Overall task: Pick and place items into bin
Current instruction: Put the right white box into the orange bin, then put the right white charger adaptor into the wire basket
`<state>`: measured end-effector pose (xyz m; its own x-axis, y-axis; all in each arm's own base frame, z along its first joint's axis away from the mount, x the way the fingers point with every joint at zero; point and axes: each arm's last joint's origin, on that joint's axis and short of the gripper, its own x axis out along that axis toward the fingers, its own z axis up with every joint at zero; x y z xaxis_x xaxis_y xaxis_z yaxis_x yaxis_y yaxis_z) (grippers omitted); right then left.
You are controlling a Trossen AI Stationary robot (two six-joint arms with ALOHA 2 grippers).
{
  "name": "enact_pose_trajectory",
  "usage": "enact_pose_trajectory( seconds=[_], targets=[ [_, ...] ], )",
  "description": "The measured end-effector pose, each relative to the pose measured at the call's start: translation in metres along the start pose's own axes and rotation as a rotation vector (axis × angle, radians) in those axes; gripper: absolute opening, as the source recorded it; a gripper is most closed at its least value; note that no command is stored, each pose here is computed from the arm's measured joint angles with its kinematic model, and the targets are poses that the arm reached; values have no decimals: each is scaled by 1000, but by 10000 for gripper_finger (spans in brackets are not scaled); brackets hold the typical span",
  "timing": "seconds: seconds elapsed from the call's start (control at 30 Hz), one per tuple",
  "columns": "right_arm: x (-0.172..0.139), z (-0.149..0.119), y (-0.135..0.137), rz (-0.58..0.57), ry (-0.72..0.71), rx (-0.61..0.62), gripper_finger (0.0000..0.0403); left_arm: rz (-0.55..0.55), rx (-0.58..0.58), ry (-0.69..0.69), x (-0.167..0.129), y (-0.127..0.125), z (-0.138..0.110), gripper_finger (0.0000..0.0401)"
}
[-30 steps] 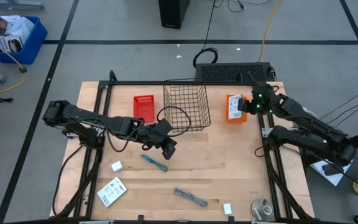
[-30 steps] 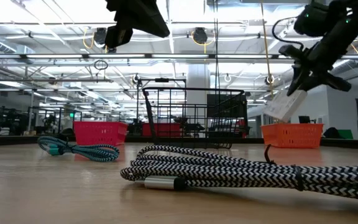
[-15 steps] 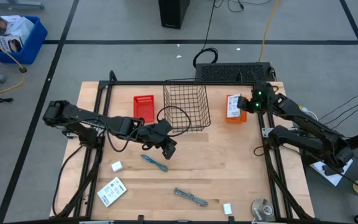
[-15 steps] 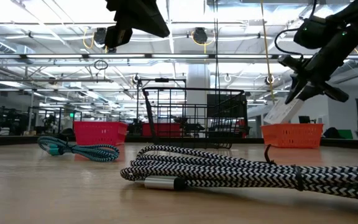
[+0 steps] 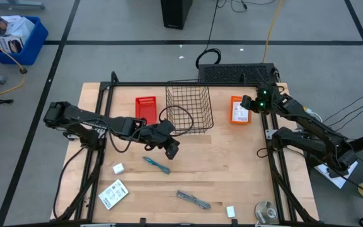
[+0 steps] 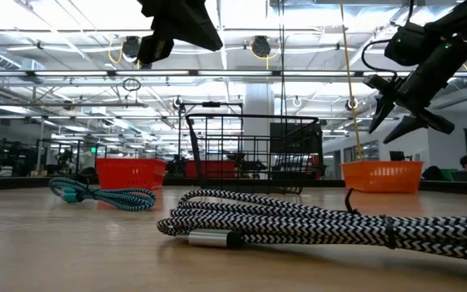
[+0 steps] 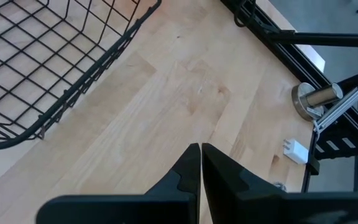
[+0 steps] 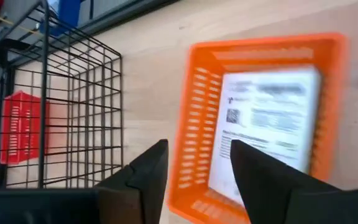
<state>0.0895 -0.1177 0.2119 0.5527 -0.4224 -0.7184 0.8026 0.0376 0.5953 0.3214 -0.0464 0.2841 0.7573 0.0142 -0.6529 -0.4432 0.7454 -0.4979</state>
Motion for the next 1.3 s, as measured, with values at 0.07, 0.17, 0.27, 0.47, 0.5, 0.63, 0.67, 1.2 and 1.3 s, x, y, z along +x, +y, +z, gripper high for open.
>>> enact_pose_trajectory(
  seconds=[0.07,0.17,0.27,0.47,0.5,0.63,0.67,1.2,1.3],
  targets=[
    [-1,1,2,32,0,-6,172,3,-3,-2,0,1,1,19],
    [-4,1,7,122,10,-27,170,4,-3,-3,0,1,1,19],
    [-9,1,11,209,30,-45,165,5,19,-4,0,1,2,19],
    [-18,-2,16,305,60,35,161,13,58,-11,0,3,3,19],
    [-18,-3,16,305,67,61,162,15,56,-12,1,3,3,19],
    [-17,-5,20,338,112,125,166,24,50,-13,1,6,6,19],
    [-16,-5,21,337,116,129,166,25,48,-14,1,6,6,19],
    [3,-58,31,646,389,189,164,24,42,-13,1,8,8,19],
    [-9,-65,42,691,379,178,162,24,42,-12,1,8,8,19]
  ],
)
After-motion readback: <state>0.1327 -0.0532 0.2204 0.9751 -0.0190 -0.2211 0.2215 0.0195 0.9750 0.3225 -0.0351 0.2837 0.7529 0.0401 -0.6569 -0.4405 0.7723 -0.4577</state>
